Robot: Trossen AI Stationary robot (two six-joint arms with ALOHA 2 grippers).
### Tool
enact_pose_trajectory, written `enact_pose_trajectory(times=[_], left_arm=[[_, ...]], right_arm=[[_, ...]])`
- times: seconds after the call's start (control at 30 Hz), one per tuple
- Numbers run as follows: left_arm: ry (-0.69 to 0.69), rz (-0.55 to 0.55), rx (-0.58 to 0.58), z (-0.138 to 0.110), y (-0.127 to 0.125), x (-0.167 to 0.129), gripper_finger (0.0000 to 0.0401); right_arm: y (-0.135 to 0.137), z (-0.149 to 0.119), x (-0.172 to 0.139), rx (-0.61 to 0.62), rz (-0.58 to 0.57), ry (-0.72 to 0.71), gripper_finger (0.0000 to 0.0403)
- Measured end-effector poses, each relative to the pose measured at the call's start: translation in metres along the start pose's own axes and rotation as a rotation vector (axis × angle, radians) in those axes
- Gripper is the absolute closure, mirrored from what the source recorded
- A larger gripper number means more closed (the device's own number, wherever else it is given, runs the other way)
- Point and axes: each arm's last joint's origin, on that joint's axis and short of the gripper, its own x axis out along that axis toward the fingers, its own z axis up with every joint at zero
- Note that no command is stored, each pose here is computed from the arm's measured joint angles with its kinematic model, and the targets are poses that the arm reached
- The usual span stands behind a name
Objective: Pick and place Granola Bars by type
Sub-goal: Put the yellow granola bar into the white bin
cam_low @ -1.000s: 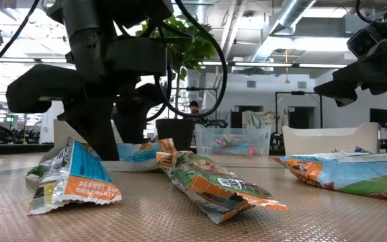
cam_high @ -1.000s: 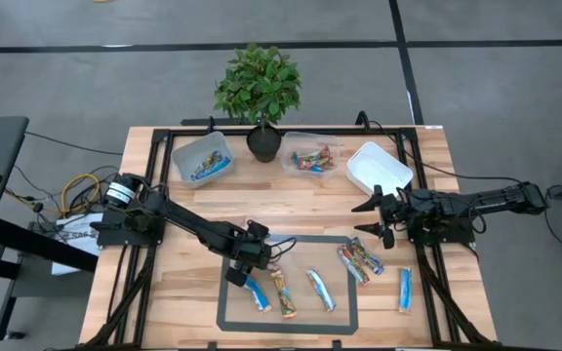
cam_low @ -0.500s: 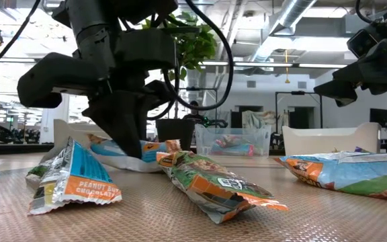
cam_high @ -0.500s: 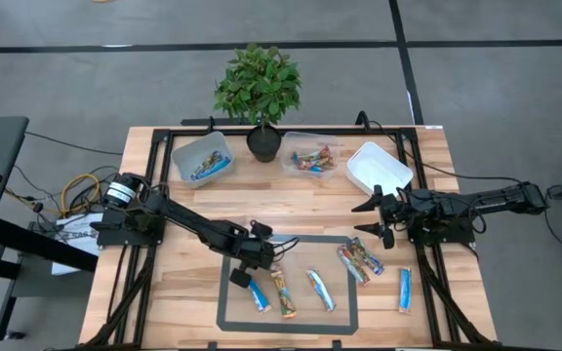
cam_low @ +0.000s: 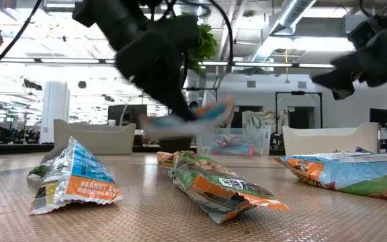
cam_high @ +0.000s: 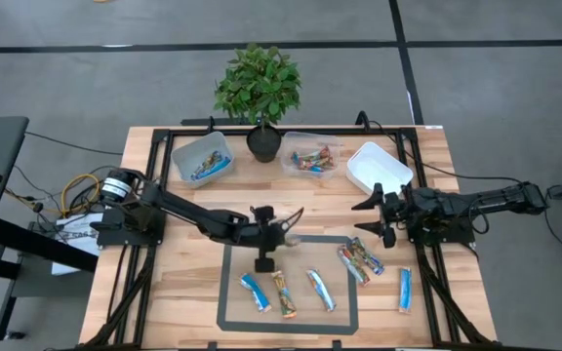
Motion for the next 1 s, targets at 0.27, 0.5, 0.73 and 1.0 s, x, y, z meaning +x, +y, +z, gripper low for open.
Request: enact_pose_trajectory(times=[0.27, 0.5, 0.73, 1.0], left_arm=[[-0.362, 0.124, -0.151, 0.041, 0.024, -0.026, 0.0398], [-0.619, 0.002, -0.310, 0.066, 0.053, -0.029, 0.0401], [-0.693, -0.029, -0.359, 0.071, 0.081, -0.029, 0.0401], [-0.758, -0.106, -0.325, 0.089, 0.088, -0.030, 0.0401]], right_arm=[[0.001, 0.016, -0.001, 0.327, 0.022, -0.163, 0.0147], [-0.003, 0.030, -0.005, 0.339, -0.110, -0.358, 0.0147], [-0.003, 0.044, 0.002, 0.260, -0.186, -0.372, 0.0147], [0.000, 0.066, 0.025, 0.227, -0.204, -0.308, 0.0147]])
